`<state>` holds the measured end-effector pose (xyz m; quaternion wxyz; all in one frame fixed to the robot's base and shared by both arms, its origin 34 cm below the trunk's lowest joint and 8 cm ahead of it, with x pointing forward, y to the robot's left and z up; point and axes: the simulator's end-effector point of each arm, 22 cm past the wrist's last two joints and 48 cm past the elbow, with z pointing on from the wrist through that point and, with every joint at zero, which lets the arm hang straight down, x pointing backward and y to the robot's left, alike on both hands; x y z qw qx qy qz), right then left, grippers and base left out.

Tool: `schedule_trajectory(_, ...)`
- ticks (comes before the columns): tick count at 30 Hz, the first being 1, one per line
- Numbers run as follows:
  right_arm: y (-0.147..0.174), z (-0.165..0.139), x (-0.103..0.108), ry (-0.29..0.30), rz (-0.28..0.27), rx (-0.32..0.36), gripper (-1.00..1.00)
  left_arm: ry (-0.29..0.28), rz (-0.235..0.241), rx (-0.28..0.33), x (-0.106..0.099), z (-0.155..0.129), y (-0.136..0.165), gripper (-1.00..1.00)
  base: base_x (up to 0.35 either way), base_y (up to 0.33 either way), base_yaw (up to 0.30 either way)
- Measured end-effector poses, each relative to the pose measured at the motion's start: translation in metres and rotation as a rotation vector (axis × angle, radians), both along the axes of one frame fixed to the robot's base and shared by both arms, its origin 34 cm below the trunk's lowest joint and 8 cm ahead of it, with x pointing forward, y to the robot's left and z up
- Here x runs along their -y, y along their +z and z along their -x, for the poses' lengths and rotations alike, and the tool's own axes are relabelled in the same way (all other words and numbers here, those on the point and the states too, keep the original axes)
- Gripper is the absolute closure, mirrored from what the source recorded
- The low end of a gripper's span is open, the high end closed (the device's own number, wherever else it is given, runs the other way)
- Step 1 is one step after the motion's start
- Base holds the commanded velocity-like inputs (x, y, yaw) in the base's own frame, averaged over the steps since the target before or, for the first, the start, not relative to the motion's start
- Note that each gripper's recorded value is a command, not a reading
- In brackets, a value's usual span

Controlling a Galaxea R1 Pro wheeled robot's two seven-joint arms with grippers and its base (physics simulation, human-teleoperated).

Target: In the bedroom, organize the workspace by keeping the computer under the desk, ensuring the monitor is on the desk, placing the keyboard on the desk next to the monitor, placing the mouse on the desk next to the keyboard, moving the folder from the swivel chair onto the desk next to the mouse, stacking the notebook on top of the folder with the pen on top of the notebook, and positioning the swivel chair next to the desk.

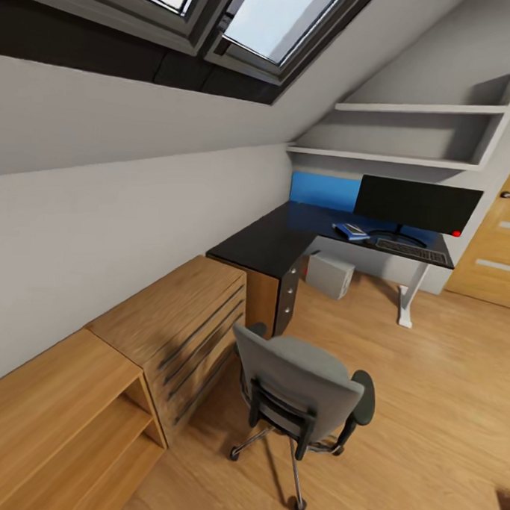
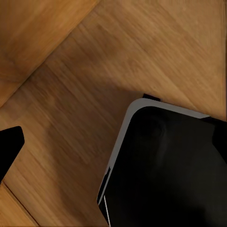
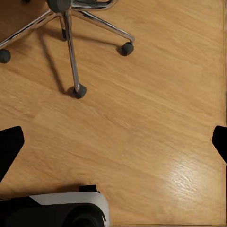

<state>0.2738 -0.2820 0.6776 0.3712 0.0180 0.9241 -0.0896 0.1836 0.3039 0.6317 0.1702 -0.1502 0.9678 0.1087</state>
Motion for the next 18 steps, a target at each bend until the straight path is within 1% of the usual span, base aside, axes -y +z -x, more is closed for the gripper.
schedule_trajectory(18,-0.0011,0.0011,0.0000,0.000,0.000,-0.007,-1.00,0.000,0.000,0.000,0.0000,-0.0001,0.0000,-1.00,0.000,0.000,-0.293)
